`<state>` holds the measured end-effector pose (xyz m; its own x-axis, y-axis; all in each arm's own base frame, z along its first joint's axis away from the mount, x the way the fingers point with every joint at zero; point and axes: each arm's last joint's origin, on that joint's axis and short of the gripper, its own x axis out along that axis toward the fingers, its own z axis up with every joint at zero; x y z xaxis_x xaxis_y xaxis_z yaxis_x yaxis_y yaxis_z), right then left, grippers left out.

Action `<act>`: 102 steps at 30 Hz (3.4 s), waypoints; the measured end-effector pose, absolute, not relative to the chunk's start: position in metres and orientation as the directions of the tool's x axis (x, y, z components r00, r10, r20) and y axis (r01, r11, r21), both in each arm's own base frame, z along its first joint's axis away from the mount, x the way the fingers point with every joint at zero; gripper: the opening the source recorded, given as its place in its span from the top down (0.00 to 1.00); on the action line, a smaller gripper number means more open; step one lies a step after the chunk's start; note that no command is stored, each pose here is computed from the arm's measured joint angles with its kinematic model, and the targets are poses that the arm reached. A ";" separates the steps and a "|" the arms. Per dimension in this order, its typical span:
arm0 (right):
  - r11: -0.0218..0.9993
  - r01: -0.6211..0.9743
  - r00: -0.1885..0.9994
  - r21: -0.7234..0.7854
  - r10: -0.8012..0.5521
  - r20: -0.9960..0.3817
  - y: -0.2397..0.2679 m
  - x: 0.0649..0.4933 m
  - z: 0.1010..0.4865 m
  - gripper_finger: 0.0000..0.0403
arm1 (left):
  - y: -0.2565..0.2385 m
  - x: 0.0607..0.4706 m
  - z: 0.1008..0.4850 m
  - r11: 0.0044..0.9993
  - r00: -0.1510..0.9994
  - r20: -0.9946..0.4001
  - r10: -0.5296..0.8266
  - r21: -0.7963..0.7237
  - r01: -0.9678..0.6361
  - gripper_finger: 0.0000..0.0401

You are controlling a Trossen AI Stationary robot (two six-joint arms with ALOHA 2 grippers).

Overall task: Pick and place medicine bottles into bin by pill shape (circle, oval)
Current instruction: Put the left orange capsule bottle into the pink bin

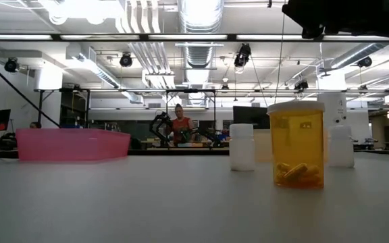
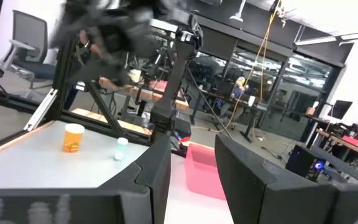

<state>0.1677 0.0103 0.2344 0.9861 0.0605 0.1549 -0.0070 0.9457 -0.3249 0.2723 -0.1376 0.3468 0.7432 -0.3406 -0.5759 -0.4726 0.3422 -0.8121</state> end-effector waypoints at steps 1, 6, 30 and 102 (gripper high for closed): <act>0.944 -0.006 0.986 -0.329 0.060 0.156 0.010 0.168 0.234 0.70 | -0.149 0.270 0.341 0.330 0.717 -0.599 -0.357 -0.799 -0.503 0.31; 0.935 0.009 0.984 -0.355 0.054 0.168 0.009 0.167 0.236 0.70 | -0.196 0.250 0.311 0.306 0.467 -0.747 -0.474 -0.637 -0.707 0.31; 0.903 0.102 0.983 -0.418 -0.027 0.182 -0.005 0.169 0.241 0.72 | -0.206 0.202 0.261 0.185 0.048 -0.989 -0.143 -0.074 -0.980 0.31; 0.914 0.090 0.986 -0.396 -0.026 0.163 -0.005 0.169 0.239 0.73 | -0.200 0.224 0.238 0.358 0.213 -0.941 -0.265 -0.301 -0.884 0.49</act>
